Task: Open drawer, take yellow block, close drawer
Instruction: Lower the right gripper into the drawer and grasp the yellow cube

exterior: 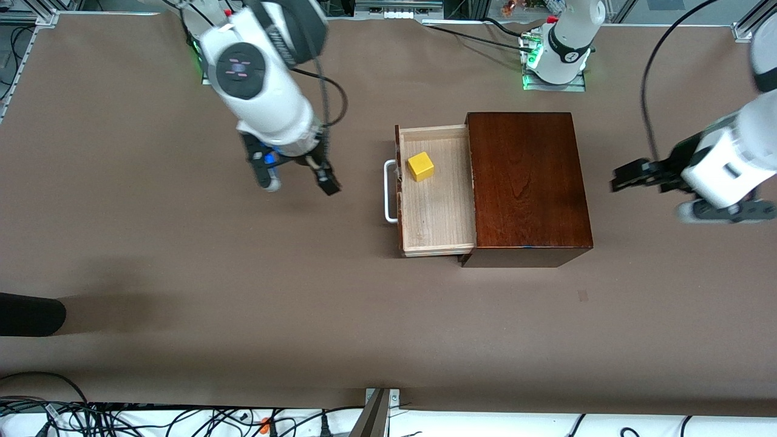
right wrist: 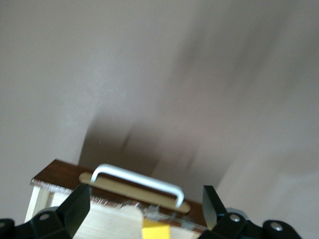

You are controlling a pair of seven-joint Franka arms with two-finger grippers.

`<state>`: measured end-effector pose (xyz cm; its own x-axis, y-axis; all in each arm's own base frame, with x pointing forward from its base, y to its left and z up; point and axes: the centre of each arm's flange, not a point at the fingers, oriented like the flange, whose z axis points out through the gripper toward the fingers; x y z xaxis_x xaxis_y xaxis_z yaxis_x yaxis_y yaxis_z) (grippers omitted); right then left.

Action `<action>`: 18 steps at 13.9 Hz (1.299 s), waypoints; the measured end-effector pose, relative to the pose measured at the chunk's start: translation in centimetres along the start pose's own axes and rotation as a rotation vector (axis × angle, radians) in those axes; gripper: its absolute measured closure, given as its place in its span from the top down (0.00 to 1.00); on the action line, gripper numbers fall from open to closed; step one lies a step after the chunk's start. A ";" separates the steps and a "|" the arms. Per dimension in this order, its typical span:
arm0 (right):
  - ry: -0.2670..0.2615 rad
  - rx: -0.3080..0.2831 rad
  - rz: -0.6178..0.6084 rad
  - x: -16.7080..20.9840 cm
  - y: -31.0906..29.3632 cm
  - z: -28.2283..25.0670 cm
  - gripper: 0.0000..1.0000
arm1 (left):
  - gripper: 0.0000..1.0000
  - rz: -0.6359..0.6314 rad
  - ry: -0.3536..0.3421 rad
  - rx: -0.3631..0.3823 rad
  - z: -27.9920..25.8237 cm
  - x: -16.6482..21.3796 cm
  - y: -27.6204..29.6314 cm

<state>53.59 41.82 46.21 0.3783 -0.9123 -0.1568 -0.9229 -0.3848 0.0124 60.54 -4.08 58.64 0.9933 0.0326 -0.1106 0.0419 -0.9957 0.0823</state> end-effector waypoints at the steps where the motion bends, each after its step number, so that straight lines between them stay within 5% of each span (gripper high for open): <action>1: 0.002 -0.003 0.008 -2.2 -0.5 1.4 1.00 | 1.00 0.009 0.007 0.014 -0.5 -0.8 -0.7; 5: -0.014 0.059 0.124 -9.8 -1.6 7.7 1.00 | 1.00 0.033 0.026 0.037 -1.6 -3.0 -0.2; 10: -0.013 0.069 0.075 -15.1 -0.1 11.5 1.00 | 1.00 0.102 0.025 0.075 -1.7 -3.7 0.5; 18: 0.137 0.056 -0.061 -18.4 2.2 17.2 1.00 | 1.00 0.124 0.037 0.138 -2.3 -4.1 0.2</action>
<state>43.32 60.18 32.11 0.4364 -0.8996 -0.0192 -0.8991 -0.4351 -0.0488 56.76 -4.22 61.39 0.9934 -0.0901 -0.0715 -0.0934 -0.9947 -0.0437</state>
